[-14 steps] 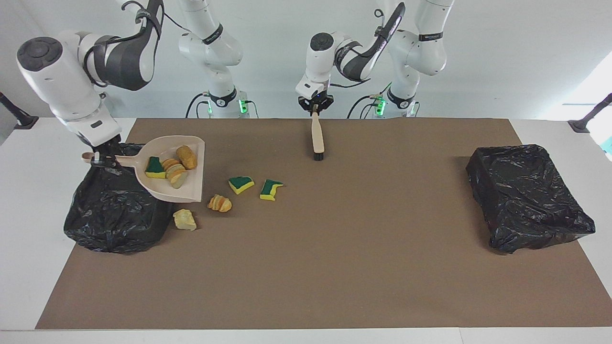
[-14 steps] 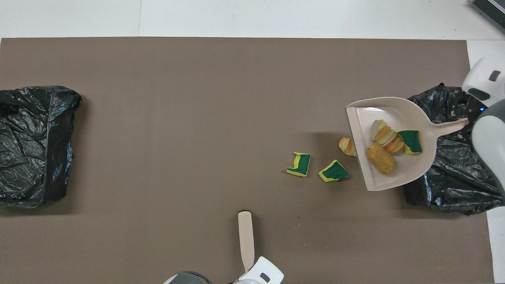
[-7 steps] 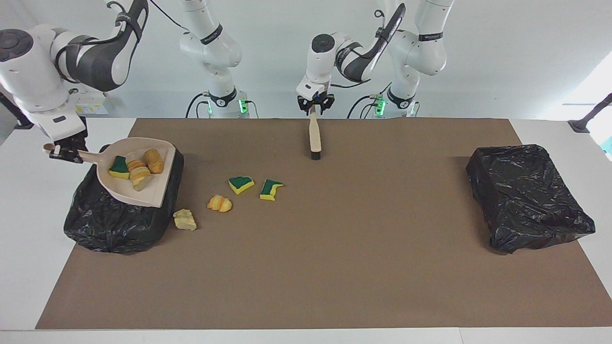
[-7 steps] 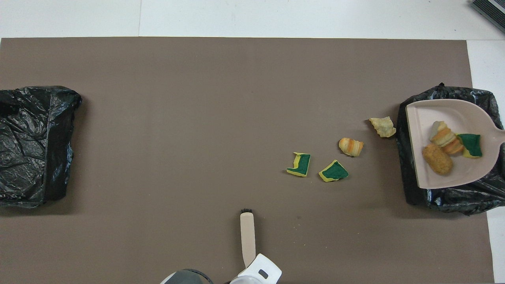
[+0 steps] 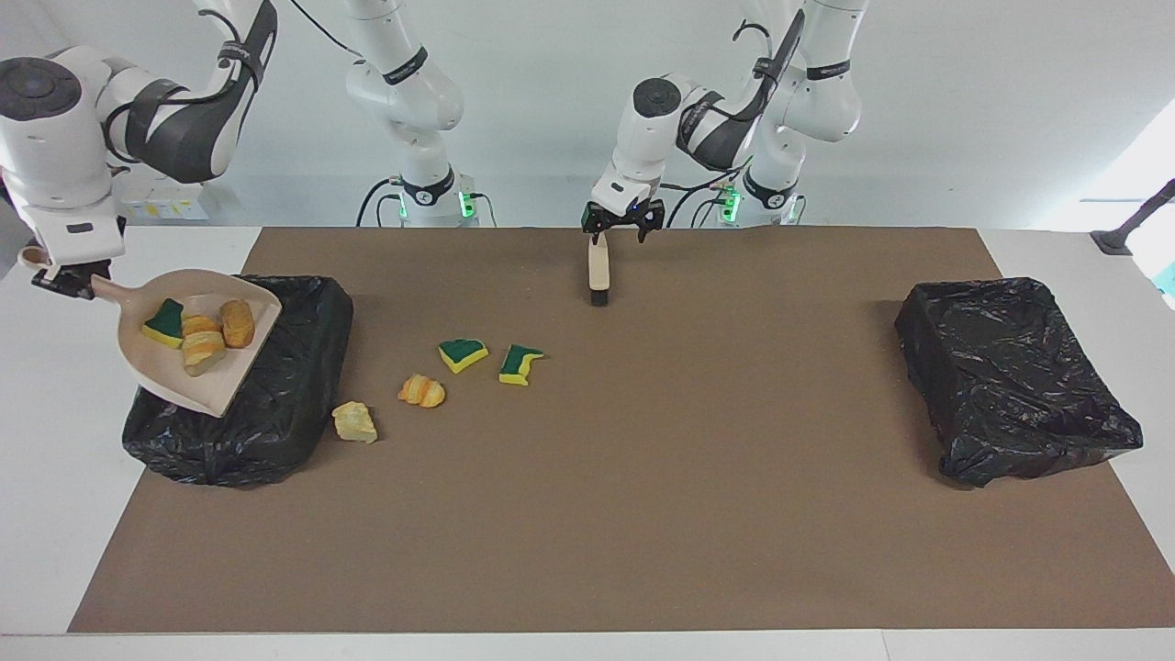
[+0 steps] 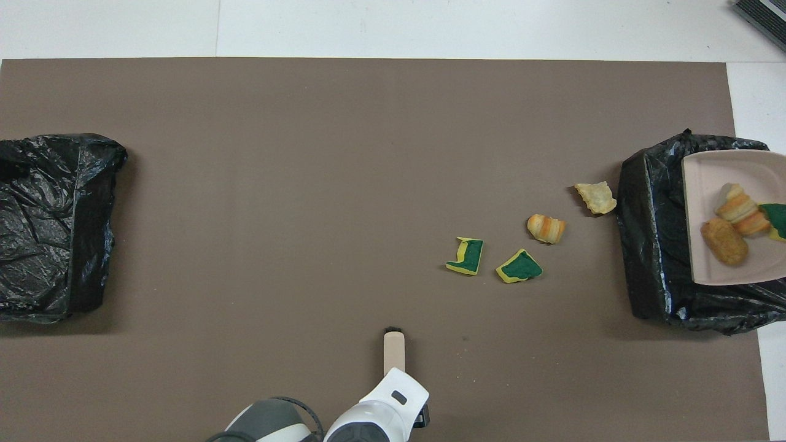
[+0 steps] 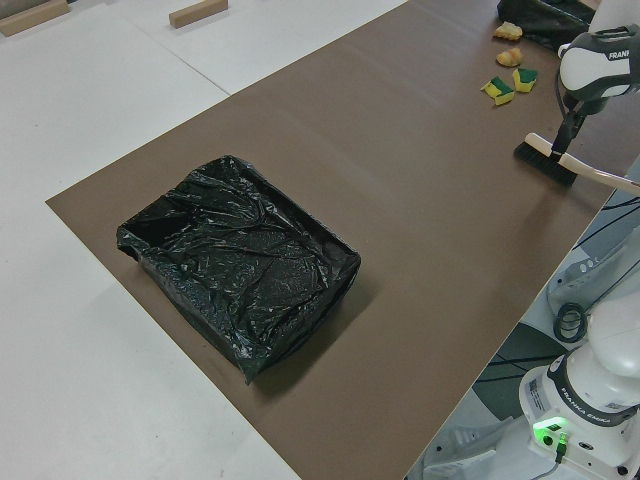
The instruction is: Sweep and dump trash in bin
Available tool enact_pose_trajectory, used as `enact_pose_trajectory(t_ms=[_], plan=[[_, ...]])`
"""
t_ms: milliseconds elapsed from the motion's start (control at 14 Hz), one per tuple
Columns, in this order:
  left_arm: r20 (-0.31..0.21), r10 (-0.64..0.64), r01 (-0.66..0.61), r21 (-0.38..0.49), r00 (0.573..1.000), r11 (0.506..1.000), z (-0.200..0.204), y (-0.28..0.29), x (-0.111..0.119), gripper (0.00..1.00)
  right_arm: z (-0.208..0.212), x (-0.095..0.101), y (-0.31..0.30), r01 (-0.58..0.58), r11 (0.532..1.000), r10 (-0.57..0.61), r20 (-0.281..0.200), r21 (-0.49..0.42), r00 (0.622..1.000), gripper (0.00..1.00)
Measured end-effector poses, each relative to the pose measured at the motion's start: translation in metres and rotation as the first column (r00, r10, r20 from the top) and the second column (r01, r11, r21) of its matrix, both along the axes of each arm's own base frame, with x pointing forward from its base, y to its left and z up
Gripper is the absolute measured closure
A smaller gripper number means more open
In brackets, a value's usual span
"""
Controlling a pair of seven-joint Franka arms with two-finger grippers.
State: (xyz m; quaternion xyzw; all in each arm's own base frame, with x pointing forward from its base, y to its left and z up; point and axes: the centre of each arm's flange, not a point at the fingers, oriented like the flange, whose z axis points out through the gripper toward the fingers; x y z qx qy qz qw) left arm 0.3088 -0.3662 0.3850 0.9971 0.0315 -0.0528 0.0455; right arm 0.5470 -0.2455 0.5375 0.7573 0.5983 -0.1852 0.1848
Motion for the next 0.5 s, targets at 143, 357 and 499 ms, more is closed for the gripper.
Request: enact_pose_trajectory(t_ms=[143,357,499], plan=[[0.002,-0.012,0.012,0.021,1.000,1.000,0.028,0.026,0.044,0.00,-0.004,-0.008,0.003,0.055,0.998,-0.054,0.013,-0.033,0.998,0.69],[0.004,0.005,-0.005,0.018,1.000,1.000,0.086,0.072,0.103,0.00,-0.004,-0.019,0.005,0.094,0.992,-0.094,0.002,-0.079,0.996,0.69],[0.006,-0.024,0.024,0.020,1.000,1.000,0.121,0.098,0.127,0.00,0.004,-0.026,0.006,0.107,0.989,-0.110,-0.018,-0.099,0.994,0.69]])
